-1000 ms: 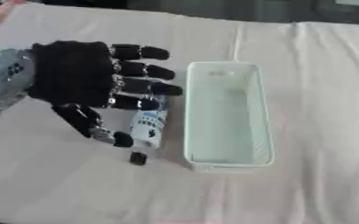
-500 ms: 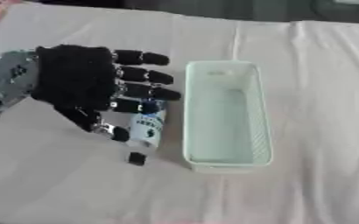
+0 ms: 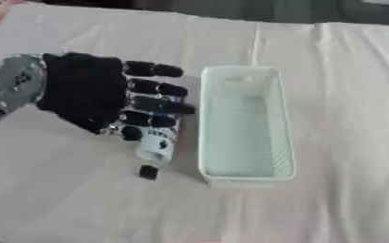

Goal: Pick up objects on the table and place them in the box.

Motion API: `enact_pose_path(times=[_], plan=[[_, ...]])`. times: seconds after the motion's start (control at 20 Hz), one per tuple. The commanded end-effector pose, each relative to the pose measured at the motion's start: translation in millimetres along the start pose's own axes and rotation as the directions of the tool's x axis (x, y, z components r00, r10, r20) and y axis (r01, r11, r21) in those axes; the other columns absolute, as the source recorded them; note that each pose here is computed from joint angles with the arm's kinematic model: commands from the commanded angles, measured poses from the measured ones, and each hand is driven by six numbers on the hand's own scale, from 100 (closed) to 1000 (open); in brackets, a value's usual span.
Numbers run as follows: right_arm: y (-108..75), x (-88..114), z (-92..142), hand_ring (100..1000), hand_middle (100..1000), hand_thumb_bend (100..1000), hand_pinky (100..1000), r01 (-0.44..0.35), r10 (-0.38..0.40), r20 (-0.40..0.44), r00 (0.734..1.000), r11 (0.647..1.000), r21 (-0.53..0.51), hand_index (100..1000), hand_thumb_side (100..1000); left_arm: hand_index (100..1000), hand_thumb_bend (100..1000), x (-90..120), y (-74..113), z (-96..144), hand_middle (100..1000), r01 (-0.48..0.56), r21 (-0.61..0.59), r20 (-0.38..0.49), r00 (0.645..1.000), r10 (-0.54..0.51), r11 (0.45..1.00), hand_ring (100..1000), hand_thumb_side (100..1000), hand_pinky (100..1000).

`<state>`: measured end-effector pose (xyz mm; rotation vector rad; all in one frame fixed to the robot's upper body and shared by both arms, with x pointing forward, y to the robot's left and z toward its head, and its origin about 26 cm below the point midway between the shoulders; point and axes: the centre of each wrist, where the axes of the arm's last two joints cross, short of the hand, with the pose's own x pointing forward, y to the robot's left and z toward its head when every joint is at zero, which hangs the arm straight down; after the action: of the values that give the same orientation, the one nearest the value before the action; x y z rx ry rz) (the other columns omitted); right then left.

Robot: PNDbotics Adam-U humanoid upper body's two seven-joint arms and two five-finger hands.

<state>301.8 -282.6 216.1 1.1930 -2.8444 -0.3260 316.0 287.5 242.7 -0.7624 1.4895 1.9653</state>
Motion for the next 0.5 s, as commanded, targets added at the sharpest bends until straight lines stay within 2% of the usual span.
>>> enact_pose_path(times=[0.05, 0.15, 0.25, 0.5], plan=[[2.8, 0.6, -7.0, 323, 432, 100, 172, -0.003, 0.001, 0.033, 0.999, 0.999, 0.053, 567, 1000, 871, 393, -7.9, 6.9, 6.0, 995, 0.042, -0.061, 0.033, 0.999, -0.04, 0.997, 928, 335, 1000], [2.8, 0.6, -7.1, 323, 432, 100, 172, -0.002, 0.001, 0.032, 0.999, 0.999, 0.053, 567, 1000, 870, 400, -8.5, 7.6, 5.4, 994, 0.055, -0.079, 0.043, 0.998, -0.052, 0.995, 928, 335, 1000], [3.0, 0.4, -7.7, 323, 432, 100, 172, -0.001, -0.001, 0.033, 0.999, 0.999, 0.053, 567, 1000, 875, 473, -8.6, 7.4, 5.7, 993, 0.069, -0.105, 0.059, 0.996, -0.063, 0.992, 928, 325, 1000], [3.4, -0.3, -10.4, 323, 432, 100, 172, 0.005, -0.006, 0.033, 0.999, 0.999, 0.052, 567, 1000, 877, 478, -7.1, 2.3, 6.8, 992, 0.091, -0.15, 0.094, 0.993, -0.077, 0.984, 928, 323, 1000]])
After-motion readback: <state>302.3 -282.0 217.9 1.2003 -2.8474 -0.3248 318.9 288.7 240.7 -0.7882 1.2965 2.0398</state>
